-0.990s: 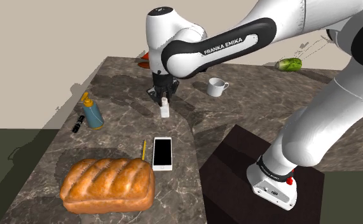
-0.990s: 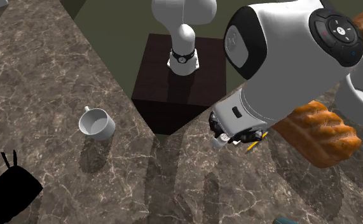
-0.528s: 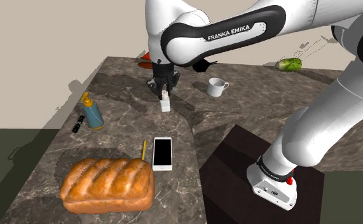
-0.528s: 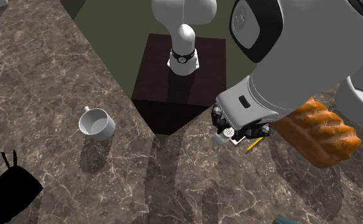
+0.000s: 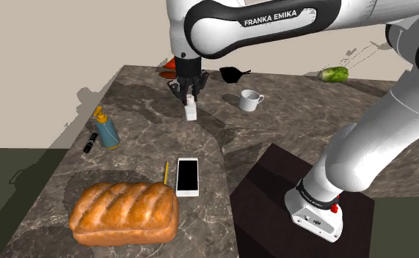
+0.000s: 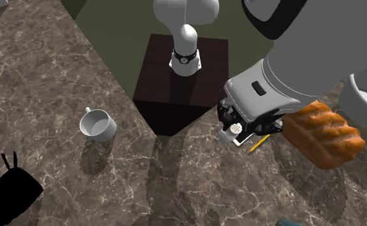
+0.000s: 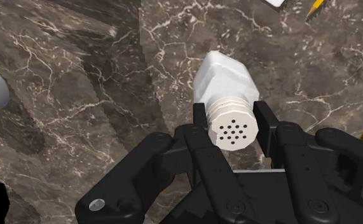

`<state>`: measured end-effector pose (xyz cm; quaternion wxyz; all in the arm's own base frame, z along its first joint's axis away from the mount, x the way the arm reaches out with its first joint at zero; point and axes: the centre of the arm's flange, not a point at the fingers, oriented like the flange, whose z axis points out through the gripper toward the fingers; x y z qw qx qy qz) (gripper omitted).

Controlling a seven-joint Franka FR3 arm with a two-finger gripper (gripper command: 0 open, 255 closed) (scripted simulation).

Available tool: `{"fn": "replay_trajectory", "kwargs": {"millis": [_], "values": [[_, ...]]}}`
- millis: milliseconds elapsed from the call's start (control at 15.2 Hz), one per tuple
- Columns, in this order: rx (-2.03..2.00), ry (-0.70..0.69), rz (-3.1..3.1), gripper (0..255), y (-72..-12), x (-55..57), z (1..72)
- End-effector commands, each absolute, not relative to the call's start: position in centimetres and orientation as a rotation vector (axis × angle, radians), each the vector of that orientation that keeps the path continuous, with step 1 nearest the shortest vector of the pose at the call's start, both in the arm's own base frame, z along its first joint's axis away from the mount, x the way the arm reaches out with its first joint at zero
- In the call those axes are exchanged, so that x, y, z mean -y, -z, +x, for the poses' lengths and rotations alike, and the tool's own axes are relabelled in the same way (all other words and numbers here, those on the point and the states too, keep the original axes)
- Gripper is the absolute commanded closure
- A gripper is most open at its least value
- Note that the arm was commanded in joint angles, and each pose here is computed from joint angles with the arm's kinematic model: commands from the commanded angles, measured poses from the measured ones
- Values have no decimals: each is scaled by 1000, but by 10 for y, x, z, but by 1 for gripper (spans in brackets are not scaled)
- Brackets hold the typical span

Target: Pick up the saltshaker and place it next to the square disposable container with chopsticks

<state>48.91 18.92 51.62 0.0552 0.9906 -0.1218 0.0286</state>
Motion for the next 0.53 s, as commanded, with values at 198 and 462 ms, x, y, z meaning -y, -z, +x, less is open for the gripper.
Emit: {"fn": "replay_trajectory", "kwargs": {"millis": [198, 462], "values": [[370, -86, 3007, 255, -532, -163, 488], [370, -86, 3007, 255, -532, -110, 487]]}}
